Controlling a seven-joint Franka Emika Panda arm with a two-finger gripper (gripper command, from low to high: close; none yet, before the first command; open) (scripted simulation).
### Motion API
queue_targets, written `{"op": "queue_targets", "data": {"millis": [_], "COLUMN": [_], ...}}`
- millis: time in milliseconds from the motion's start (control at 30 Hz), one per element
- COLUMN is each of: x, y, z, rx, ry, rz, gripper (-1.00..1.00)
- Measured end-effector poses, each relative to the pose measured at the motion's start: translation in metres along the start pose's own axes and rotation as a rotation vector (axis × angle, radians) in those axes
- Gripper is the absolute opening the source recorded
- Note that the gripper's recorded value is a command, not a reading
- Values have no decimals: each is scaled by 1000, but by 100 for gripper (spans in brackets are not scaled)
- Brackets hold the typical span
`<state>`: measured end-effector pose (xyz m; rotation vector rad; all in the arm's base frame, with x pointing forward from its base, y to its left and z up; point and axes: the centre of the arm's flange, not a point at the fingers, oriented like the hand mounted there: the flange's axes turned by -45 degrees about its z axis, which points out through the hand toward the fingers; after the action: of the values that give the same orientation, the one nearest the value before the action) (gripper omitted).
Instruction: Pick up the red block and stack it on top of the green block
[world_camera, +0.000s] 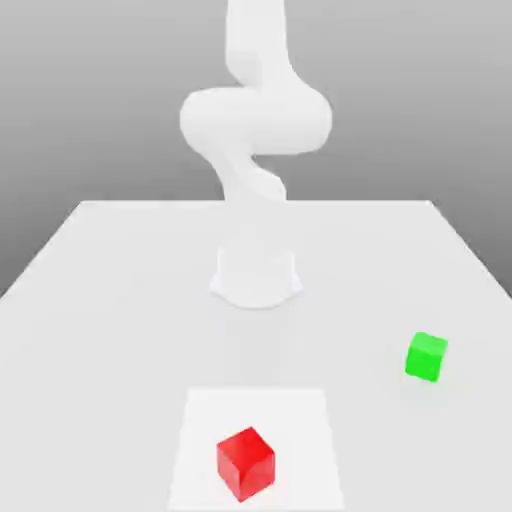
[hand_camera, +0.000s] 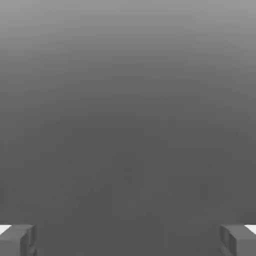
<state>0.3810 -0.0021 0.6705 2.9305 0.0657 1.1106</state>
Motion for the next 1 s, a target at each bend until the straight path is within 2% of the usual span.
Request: {"op": "queue_targets", "data": {"millis": [367,767,933,967,1000], "x": [-66,-231,-279,-287,-287], "y": [3,3,2,2,2], "z": [219,386,433,441,441], "rx": [73,208,222,222,222], "ry": [-329,-671,-698,-698,-698], "rz": [-249,-508,-529,-529,-529], "gripper": [0,0,0,-100,-100]}}
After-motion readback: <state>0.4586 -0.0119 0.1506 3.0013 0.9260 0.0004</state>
